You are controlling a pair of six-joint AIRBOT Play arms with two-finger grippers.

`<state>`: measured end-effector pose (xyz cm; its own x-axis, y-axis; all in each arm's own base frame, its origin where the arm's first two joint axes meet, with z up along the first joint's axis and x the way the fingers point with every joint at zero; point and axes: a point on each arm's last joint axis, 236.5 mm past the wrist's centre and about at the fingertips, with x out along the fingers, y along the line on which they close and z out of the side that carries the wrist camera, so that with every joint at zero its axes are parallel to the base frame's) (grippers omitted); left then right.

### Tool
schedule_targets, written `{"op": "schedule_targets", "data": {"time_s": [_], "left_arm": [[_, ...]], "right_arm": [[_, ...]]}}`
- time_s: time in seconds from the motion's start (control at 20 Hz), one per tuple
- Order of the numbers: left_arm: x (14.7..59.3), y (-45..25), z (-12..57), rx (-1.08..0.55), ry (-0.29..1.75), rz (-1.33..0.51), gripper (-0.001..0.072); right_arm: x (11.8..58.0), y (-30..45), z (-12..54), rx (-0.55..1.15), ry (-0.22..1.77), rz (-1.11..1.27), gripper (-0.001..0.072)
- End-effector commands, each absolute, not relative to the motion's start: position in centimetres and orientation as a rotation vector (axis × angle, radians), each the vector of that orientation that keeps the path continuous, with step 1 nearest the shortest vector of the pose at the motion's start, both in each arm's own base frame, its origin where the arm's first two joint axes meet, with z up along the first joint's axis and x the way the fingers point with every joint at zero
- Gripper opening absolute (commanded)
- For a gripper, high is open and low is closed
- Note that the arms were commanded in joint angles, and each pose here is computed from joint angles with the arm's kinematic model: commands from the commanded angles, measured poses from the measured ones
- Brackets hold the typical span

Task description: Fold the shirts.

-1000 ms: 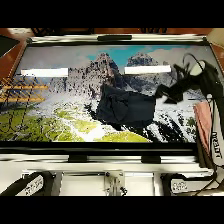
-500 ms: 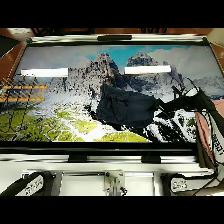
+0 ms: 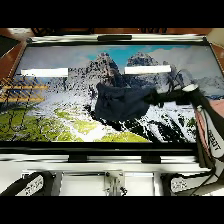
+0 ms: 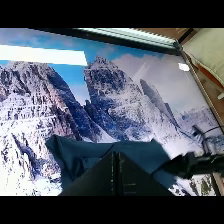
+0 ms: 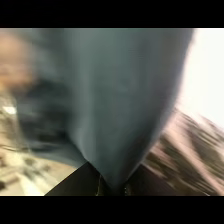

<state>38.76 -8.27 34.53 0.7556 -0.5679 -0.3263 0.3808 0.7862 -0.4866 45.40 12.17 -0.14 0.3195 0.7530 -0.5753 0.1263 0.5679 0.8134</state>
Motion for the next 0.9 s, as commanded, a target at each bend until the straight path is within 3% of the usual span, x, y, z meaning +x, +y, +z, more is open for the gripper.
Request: {"op": "schedule_targets", "data": {"time_s": [0.0,0.15,0.3,0.5,0.85], "left_arm": [[38.8,-8.2,34.5,-0.409,0.481,-0.532,0.0033],[38.9,-8.2,34.6,-0.41,0.476,-0.53,0.0033],[38.8,-8.2,34.6,-0.41,0.477,-0.53,0.0033],[38.8,-8.2,34.6,-0.41,0.476,-0.531,0.0033],[38.7,-9.0,34.7,-0.405,0.479,-0.551,0.0033]], "right_arm": [[47.8,10.7,12.8,0.913,0.973,0.632,0.0066],[46.9,6.1,19.8,0.791,0.925,0.524,0.0066],[44.9,0.0,21.6,0.666,0.965,0.341,0.0066],[44.3,-6.3,22.1,0.653,0.916,0.198,0.0066],[48.0,-13.9,24.6,0.577,0.643,0.002,0.0067]]}}
